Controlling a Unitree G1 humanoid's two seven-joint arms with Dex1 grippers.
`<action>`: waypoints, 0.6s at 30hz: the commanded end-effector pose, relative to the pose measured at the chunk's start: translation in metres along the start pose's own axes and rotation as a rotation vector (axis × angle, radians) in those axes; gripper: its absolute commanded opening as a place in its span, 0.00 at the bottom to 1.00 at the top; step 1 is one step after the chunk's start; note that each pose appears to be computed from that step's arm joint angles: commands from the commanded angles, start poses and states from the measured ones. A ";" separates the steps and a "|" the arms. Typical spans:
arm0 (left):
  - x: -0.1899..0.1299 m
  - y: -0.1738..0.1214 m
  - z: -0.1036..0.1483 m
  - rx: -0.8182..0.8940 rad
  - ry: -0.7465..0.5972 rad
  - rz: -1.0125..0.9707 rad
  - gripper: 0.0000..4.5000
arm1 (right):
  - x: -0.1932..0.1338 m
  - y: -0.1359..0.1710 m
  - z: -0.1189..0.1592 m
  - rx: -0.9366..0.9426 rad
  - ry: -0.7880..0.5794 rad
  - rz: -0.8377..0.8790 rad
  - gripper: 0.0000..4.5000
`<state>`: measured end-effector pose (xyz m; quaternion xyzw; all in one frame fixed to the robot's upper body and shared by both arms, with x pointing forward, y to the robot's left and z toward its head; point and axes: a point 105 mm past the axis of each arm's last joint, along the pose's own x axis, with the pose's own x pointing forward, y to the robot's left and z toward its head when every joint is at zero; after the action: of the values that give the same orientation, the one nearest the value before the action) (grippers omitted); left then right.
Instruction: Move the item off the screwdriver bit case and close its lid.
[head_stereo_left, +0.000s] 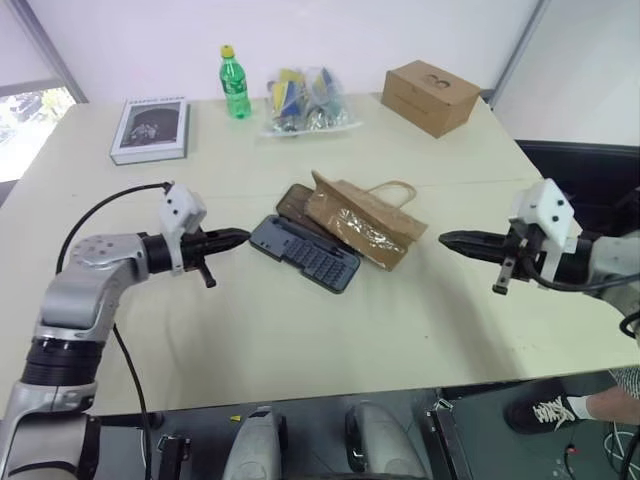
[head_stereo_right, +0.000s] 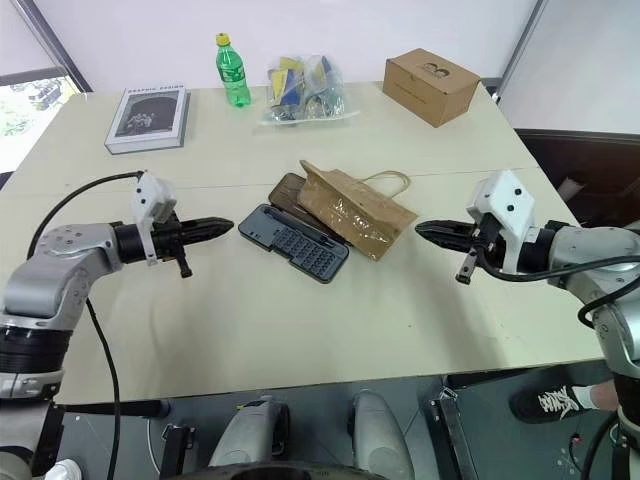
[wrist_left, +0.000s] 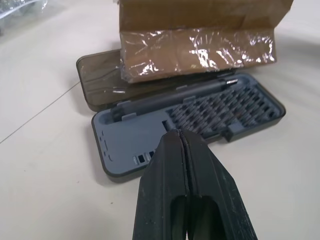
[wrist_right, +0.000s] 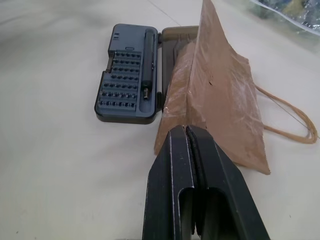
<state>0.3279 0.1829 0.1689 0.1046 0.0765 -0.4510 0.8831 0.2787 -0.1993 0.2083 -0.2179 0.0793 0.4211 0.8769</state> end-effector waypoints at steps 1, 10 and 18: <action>-0.010 -0.002 0.016 0.024 -0.038 -0.007 0.00 | -0.010 -0.006 0.011 -0.040 -0.016 -0.028 0.00; -0.008 -0.003 0.020 0.015 -0.066 0.005 0.00 | -0.008 -0.003 0.013 -0.035 -0.028 -0.036 0.00; -0.007 -0.004 0.018 0.015 -0.062 0.007 0.00 | -0.007 -0.002 0.014 -0.037 -0.029 -0.030 0.00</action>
<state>0.3243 0.1832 0.1748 0.0864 0.0694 -0.4486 0.8868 0.2787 -0.2046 0.2118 -0.2190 0.0807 0.4059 0.8836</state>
